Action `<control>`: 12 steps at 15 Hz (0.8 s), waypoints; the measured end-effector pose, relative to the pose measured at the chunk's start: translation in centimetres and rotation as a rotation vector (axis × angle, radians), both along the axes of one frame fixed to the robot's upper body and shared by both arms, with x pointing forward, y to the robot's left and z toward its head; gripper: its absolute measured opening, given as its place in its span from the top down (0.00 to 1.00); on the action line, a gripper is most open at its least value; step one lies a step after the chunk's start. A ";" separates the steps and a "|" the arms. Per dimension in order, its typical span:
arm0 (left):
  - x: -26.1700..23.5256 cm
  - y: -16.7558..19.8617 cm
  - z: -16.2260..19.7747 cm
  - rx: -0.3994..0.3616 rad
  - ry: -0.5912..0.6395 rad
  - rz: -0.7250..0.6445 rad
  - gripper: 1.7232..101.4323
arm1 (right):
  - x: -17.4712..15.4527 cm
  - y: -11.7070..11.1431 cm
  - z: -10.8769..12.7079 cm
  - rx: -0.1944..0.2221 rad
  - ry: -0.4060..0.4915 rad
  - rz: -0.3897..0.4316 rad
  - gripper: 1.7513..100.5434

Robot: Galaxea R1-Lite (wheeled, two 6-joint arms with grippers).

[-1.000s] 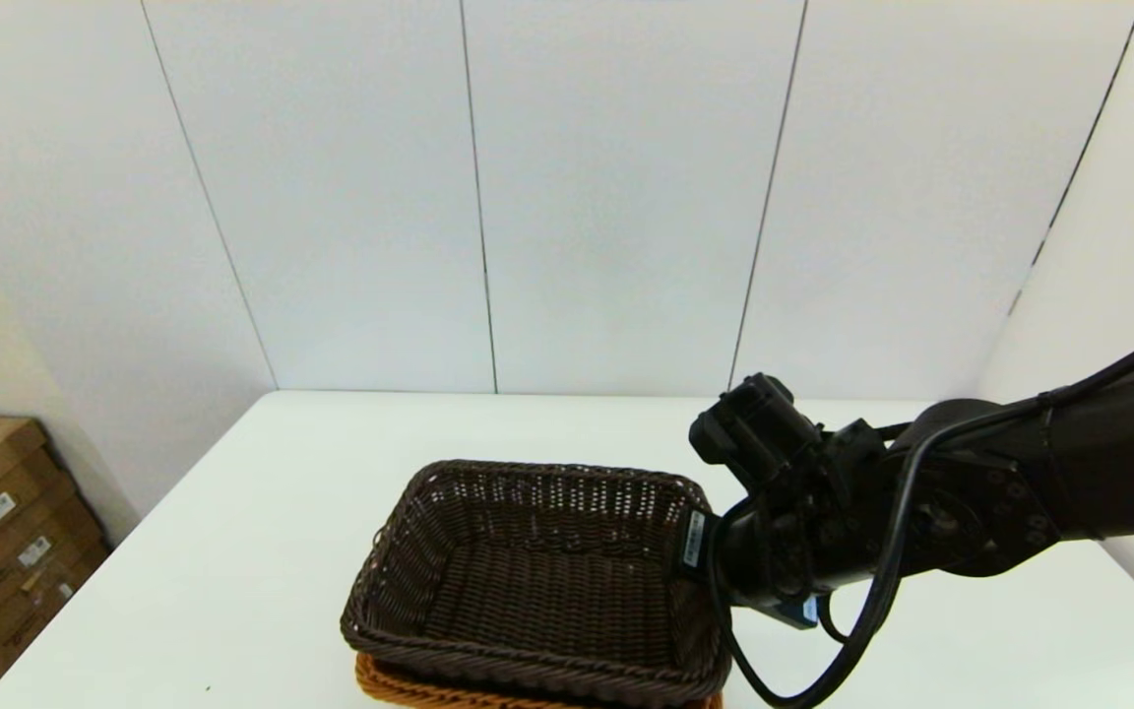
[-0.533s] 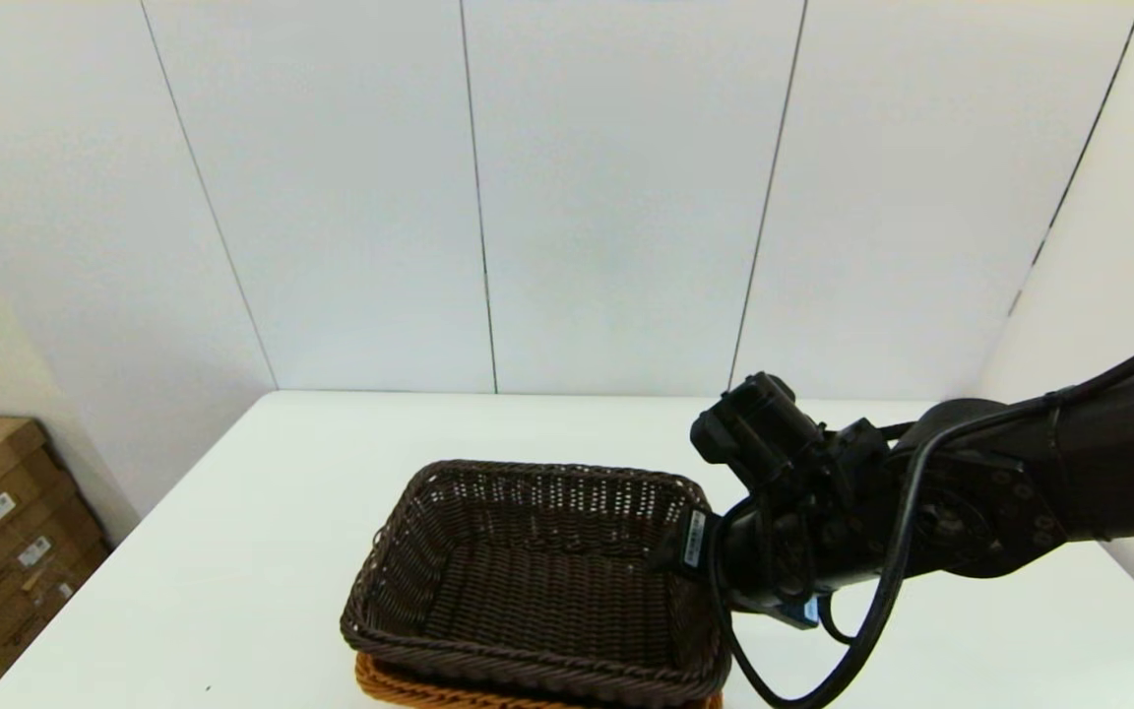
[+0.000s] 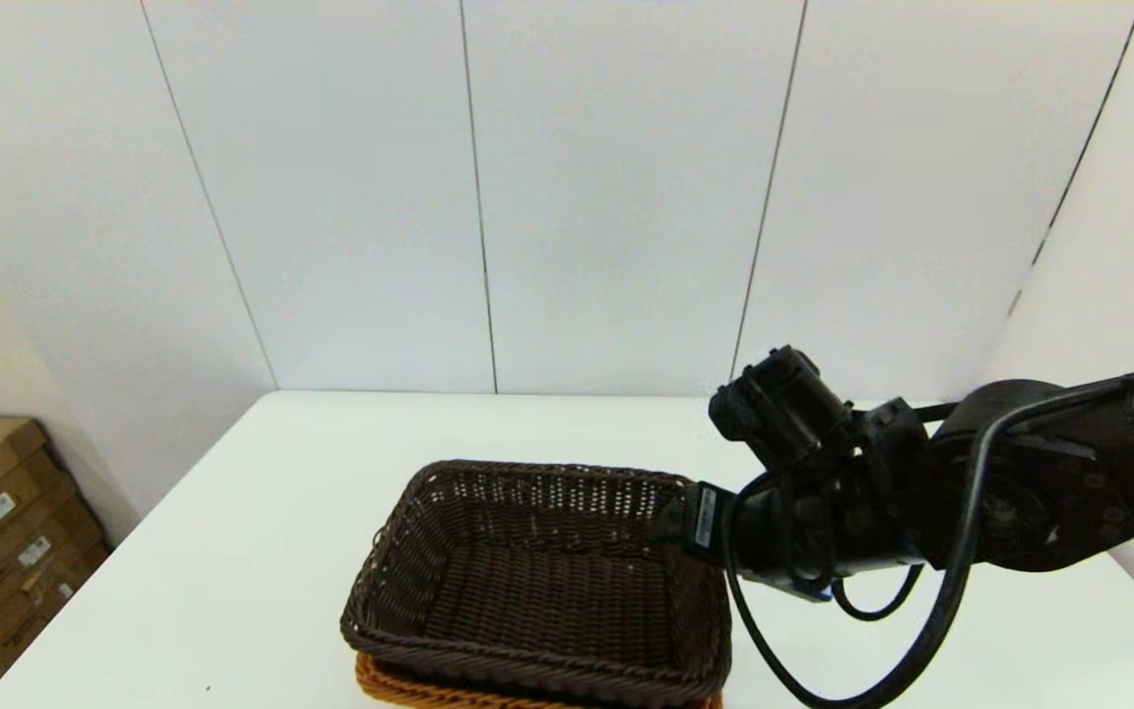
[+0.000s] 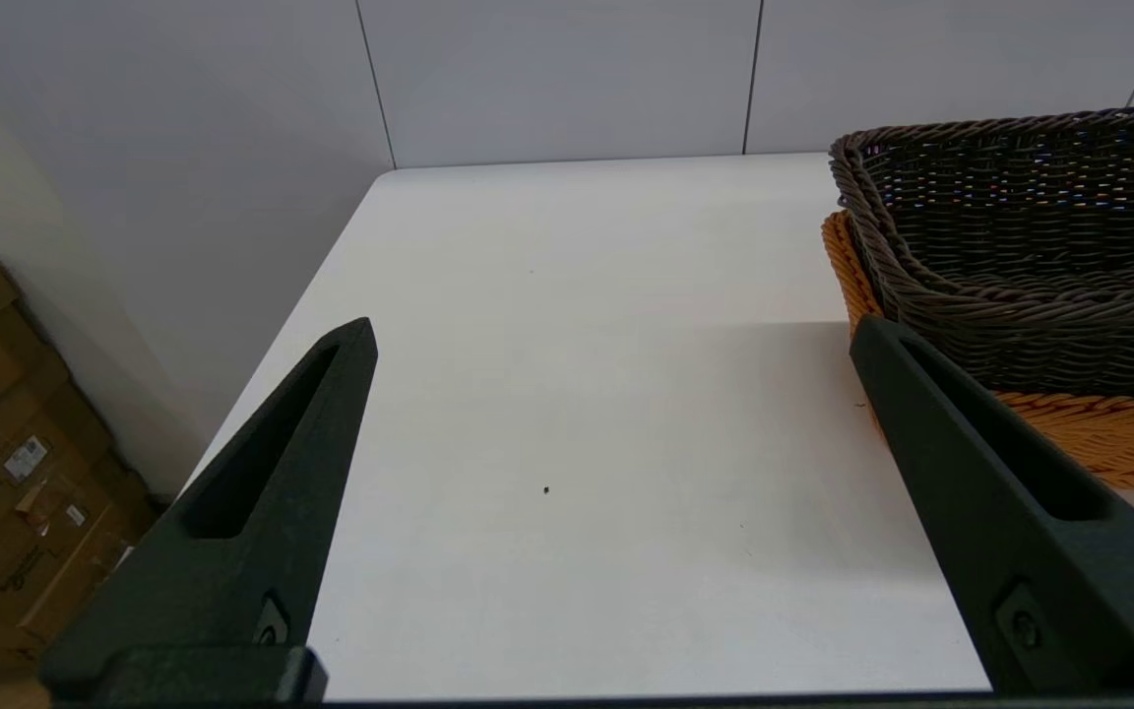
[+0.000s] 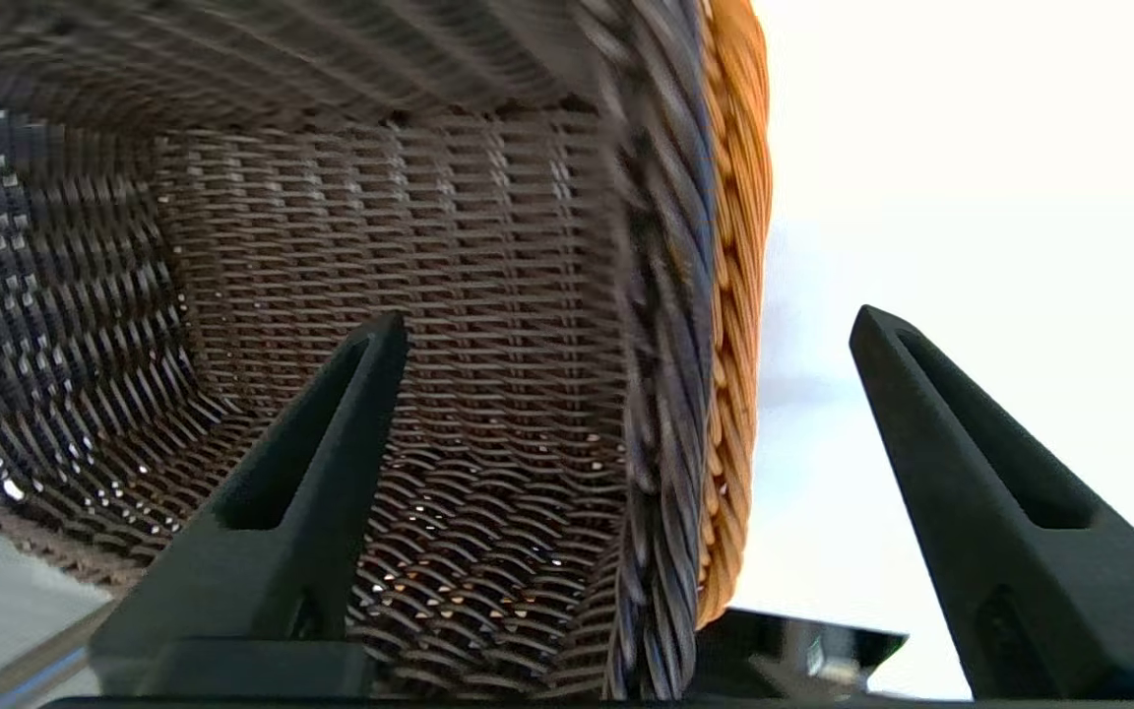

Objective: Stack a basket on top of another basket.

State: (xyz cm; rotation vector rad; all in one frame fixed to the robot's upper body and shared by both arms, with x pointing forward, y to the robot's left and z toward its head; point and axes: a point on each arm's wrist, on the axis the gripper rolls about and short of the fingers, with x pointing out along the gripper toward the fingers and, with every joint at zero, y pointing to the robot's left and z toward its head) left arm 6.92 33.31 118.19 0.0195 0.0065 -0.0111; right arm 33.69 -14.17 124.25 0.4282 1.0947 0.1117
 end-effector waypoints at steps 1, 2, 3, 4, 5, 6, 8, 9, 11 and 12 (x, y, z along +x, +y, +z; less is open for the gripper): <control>0.0 0.0 0.0 0.000 0.000 0.000 0.04 | -0.1 -0.1 0.4 -0.020 -0.032 0.010 0.09; 0.0 0.0 0.0 0.000 0.000 0.000 0.04 | -0.2 -0.3 0.8 -0.044 -0.061 0.019 0.08; 0.0 0.0 0.0 0.000 0.000 0.000 0.04 | -0.2 -0.4 1.1 -0.070 -0.091 0.031 0.08; 0.0 0.0 0.0 0.000 0.000 0.000 0.04 | -0.3 -0.6 1.4 -0.097 -0.117 0.045 0.07; 0.0 0.0 0.0 0.000 0.000 0.000 0.04 | -0.3 -0.7 1.5 -0.107 -0.128 0.051 0.07; 0.0 0.0 0.0 0.000 0.000 0.000 0.04 | -0.3 -0.8 1.6 -0.109 -0.130 0.051 0.06; 0.0 0.0 0.0 0.000 0.000 0.000 0.04 | -0.2 -0.8 1.6 -0.120 -0.146 0.040 0.05; 0.0 0.0 0.0 0.000 0.000 0.000 0.04 | -0.1 -0.8 1.8 -0.127 -0.174 0.032 0.05; 0.0 0.0 0.0 0.000 0.000 0.000 0.04 | -0.2 -1.2 2.7 -0.142 -0.243 0.023 0.05; 0.0 0.0 0.0 0.000 0.000 0.000 0.04 | -0.5 -1.5 3.4 -0.153 -0.276 0.029 0.04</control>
